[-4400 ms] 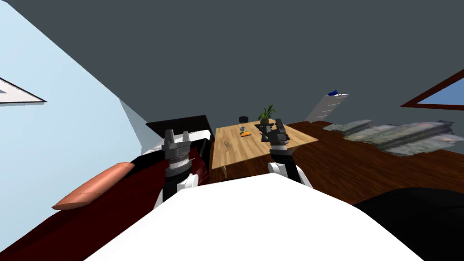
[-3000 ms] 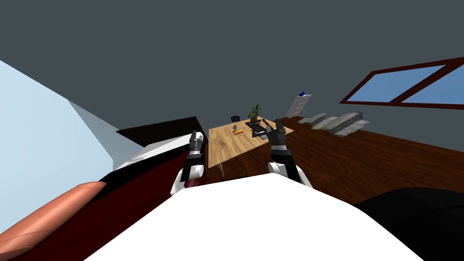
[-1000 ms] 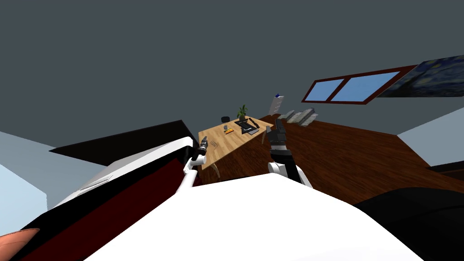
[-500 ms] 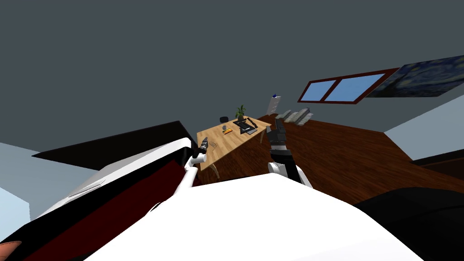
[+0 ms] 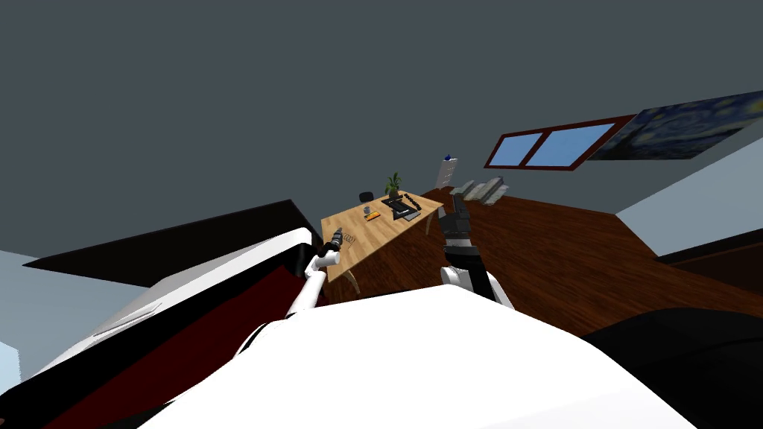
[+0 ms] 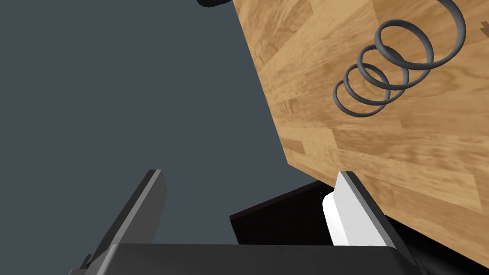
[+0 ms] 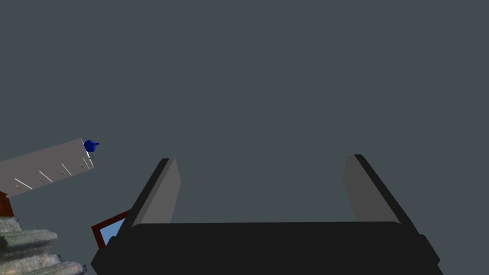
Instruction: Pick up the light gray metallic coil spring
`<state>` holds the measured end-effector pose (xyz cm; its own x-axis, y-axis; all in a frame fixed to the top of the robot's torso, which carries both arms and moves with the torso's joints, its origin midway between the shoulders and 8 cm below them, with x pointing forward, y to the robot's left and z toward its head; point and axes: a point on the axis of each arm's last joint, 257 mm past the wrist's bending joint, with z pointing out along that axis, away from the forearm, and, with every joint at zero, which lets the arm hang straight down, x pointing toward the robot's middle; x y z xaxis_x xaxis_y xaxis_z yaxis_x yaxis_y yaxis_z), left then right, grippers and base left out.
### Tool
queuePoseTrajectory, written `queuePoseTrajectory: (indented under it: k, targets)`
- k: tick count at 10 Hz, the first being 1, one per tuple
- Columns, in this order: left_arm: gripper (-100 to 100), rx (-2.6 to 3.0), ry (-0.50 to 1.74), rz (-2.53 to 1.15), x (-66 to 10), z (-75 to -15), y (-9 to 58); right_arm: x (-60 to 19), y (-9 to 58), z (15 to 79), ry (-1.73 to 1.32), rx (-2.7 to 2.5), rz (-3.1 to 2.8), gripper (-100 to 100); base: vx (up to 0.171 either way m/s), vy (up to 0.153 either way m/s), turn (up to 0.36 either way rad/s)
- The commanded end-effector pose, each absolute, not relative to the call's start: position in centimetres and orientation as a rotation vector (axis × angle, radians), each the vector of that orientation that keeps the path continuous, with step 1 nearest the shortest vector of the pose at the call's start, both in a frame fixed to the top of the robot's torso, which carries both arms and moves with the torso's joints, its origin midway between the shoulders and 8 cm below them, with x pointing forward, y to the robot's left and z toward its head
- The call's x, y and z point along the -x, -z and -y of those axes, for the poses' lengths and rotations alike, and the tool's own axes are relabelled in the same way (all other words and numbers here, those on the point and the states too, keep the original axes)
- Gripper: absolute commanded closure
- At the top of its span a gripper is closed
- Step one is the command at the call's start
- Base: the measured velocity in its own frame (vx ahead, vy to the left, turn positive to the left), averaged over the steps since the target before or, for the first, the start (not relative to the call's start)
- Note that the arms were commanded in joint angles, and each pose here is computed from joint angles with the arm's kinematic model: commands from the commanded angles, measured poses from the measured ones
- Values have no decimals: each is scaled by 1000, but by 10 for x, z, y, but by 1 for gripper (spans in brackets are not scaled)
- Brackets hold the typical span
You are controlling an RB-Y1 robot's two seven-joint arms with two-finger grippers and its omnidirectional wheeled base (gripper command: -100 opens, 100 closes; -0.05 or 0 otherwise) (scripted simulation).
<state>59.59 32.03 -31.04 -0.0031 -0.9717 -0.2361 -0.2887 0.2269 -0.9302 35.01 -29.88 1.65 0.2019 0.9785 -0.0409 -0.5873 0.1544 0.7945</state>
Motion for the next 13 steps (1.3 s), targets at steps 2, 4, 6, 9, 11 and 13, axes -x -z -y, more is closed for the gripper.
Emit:
queuePoseTrajectory:
  k: [2, 4, 6, 9, 11, 13]
  targets:
    - [-100, 1290, 813, -1543, -599, -327, 329, -350, -17, 299, -1245, -740, -656, 0, 1, -3, -82]
    - [-100, 1332, 770, -1589, -600, -332, 347, -350, -17, 299, -1245, -740, -656, 0, 6, 0, -74]
    - [-100, 1370, 731, -1631, -600, -337, 362, -350, -17, 299, -1245, -740, -656, 0, 10, -1, -64]
    - [-100, 1420, 680, -1692, -604, -341, 375, -350, -17, 299, -1245, -740, -656, 0, 15, 0, -71]
    - [-100, 1459, 642, -1732, -600, -344, 389, -350, -17, 299, -1245, -740, -656, 0, 17, 4, -44]
    - [-100, 1496, 607, -1769, -595, -347, 402, -350, -17, 299, -1245, -740, -656, 0, 19, 4, -58]
